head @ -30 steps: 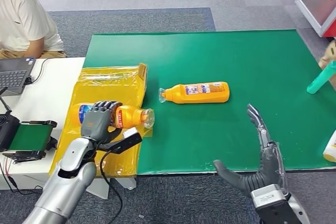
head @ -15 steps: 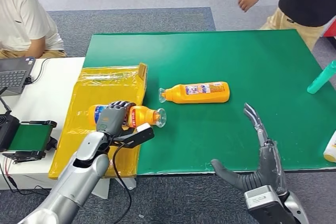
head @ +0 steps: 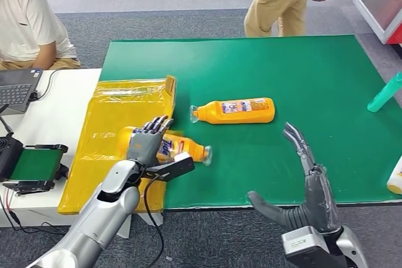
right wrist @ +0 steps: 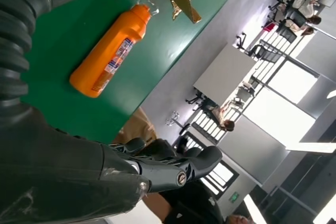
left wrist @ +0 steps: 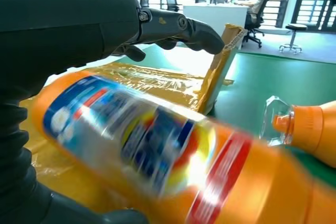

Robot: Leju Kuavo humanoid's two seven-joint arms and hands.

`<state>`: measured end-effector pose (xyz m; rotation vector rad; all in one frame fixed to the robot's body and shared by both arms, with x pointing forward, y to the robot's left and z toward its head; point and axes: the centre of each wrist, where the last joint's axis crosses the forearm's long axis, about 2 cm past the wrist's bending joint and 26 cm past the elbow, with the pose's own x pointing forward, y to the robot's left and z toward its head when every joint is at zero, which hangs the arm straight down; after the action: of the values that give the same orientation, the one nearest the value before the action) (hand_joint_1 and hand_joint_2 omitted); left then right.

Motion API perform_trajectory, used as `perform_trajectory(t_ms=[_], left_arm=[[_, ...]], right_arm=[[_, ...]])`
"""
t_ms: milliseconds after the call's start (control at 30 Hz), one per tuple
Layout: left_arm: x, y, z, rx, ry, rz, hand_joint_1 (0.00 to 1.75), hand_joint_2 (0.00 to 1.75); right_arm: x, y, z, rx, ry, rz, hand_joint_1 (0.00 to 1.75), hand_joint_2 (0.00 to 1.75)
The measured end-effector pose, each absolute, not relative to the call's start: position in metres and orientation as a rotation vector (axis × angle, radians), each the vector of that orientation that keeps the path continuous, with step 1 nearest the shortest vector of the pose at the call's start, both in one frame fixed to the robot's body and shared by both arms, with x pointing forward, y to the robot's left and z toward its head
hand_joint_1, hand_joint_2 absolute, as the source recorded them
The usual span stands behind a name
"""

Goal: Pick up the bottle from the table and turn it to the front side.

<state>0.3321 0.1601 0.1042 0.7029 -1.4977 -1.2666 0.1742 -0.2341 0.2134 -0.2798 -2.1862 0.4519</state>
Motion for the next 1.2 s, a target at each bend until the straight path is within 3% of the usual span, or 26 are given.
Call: perform_trajectory(t_ms=[733,1200], left_arm=[[0.330,0.159,0.103,0.625,-1.529,-1.208,0.00,1.75],[0.272,0.170,0.136,-0.026,-1.808,-0.567,0.00,1.75]], right_arm=[[0.169,-0.244,0.212,-0.320,-2.184,0.496,0.00,1.75],[0.161,-0.250,0.204,-0.268,-2.133,0.402,0.00,1.75]])
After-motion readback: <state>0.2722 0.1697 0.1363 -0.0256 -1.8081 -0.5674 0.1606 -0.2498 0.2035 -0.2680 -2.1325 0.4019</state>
